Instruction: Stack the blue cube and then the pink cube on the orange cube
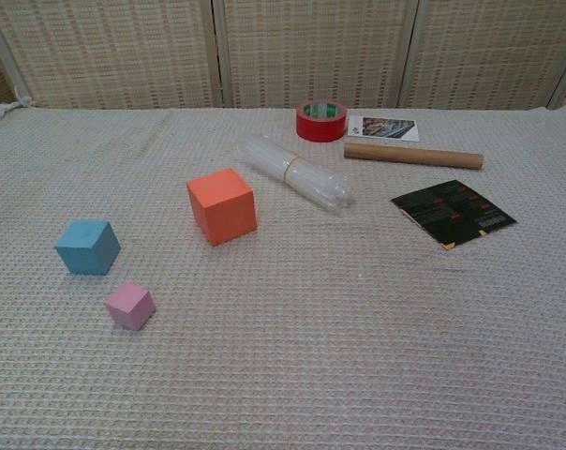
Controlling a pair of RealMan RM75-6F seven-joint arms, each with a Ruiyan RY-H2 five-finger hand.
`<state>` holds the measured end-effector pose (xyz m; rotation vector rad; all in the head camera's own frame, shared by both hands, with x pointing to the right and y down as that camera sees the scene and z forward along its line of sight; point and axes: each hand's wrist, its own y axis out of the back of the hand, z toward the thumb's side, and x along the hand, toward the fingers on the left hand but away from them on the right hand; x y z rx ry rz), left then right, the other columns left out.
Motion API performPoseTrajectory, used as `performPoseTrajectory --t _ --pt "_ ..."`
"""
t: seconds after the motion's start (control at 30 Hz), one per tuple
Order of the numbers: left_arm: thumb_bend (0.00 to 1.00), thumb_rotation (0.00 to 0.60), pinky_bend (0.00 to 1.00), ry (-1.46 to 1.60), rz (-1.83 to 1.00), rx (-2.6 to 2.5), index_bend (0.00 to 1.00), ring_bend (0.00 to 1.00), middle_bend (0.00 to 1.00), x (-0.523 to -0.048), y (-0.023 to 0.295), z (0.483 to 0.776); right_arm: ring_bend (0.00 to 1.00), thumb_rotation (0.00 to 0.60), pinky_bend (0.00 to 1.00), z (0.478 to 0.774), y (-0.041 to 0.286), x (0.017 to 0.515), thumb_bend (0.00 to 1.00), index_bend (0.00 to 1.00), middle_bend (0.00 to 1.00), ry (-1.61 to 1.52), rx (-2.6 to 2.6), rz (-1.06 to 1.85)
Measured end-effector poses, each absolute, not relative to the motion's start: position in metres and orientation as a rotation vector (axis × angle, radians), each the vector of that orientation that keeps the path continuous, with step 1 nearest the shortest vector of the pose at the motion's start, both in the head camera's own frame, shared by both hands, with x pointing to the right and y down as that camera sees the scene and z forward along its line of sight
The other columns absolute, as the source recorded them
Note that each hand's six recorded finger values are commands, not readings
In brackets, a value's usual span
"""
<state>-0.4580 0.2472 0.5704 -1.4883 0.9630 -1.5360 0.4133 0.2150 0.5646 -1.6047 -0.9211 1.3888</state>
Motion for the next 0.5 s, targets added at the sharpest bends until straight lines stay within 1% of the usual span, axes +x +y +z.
performPoseTrajectory --t 0.13,0.2,0.23,0.33,0.37,0.4,0.43,0.47,0.5 --pt "0.38 0.600 0.17 0.953 -1.518 -1.503 0.04 0.00 0.00 -0.453 0.246 0.573 0.00 0.499 0.00 0.564 0.217 0.412 0.09 0.00 0.00 -0.915 -1.611 1.389" --pt "0.39 0.600 0.24 0.956 -1.492 -1.525 0.06 0.02 0.04 -0.447 0.245 0.575 0.00 0.498 0.00 0.565 0.217 0.413 0.09 0.00 0.00 -0.918 -1.613 1.394" --pt "0.39 0.600 0.30 0.961 -1.476 -1.542 0.07 0.06 0.10 -0.444 0.245 0.577 0.00 0.498 0.00 0.564 0.217 0.413 0.09 0.00 0.00 -0.921 -1.612 1.396" --pt "0.39 0.600 0.44 0.973 -1.404 -1.610 0.09 0.18 0.21 -0.428 0.241 0.584 0.00 0.500 0.00 0.564 0.217 0.414 0.09 0.00 0.00 -0.924 -1.607 1.399" --pt "0.39 0.600 0.53 0.969 -1.385 -1.625 0.11 0.27 0.30 -0.424 0.240 0.587 0.00 0.499 0.00 0.564 0.217 0.414 0.09 0.00 0.00 -0.924 -1.607 1.400" --pt "0.39 0.600 0.66 0.966 -1.379 -1.630 0.13 0.39 0.42 -0.422 0.239 0.588 0.00 0.499 0.00 0.564 0.217 0.414 0.09 0.00 0.00 -0.924 -1.606 1.400" --pt "0.38 0.600 0.74 0.962 -1.375 -1.632 0.14 0.48 0.52 -0.421 0.239 0.589 0.00 0.500 0.00 0.564 0.216 0.414 0.09 0.00 0.00 -0.925 -1.605 1.400" --pt "0.38 0.600 0.85 0.951 -1.365 -1.636 0.17 0.60 0.65 -0.417 0.237 0.591 0.00 0.501 0.00 0.563 0.216 0.415 0.09 0.00 0.00 -0.926 -1.603 1.401" --pt "0.38 0.600 0.90 0.939 -1.357 -1.642 0.18 0.67 0.75 -0.413 0.235 0.594 0.00 0.500 0.00 0.564 0.216 0.414 0.09 0.00 0.00 -0.925 -1.603 1.401"
